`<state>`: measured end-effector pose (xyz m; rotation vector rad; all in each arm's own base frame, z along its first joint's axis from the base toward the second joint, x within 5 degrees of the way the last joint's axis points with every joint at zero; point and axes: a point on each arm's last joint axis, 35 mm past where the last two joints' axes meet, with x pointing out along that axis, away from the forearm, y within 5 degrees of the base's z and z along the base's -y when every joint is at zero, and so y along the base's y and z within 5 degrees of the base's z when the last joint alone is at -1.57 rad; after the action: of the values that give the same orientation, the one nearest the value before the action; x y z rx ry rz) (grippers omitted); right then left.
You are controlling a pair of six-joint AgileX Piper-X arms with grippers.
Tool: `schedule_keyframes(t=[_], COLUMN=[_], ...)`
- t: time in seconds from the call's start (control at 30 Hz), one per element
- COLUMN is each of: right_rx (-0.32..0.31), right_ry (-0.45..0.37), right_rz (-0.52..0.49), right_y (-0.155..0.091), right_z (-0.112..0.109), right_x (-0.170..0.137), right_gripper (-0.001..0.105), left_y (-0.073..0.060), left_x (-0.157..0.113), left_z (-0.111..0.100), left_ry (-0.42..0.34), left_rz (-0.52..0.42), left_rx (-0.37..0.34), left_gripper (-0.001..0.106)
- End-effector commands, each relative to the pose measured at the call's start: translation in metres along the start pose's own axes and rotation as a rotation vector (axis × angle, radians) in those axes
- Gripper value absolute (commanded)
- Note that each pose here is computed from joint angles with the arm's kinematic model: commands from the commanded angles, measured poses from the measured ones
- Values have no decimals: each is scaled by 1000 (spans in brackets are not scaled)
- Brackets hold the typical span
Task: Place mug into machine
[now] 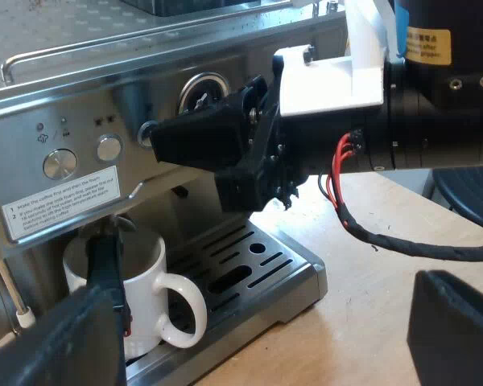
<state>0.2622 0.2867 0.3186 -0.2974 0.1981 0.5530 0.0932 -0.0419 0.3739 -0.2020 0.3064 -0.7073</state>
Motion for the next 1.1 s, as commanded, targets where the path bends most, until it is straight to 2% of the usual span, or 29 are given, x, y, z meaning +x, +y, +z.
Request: schedule_keyframes(t=[0.03,0.17,0.33,0.53,1.1], right_rx=[-7,6,19,38,61], right_ry=[-1,16,-16,-70,-101], right_rz=[2,6,-76,-82,-156], right_y=[-1,2,-2,-3,-6], right_z=[0,-5,-1,5,9], right_x=[4,9,9,9,8], right_gripper=[0,0,0,0,0], left_y=[-2,-2,-2,-2,-2], left_x=[-2,-2,-2,-2,-2], left_z=[4,4,4,4,4], left_ry=[-21,-21,-18,-18,-18], left_rz=[-15,-15,-15,-15,-15], left_rx=[-5,-5,-6,-6,-6], left_gripper=[77,77,77,77,77])
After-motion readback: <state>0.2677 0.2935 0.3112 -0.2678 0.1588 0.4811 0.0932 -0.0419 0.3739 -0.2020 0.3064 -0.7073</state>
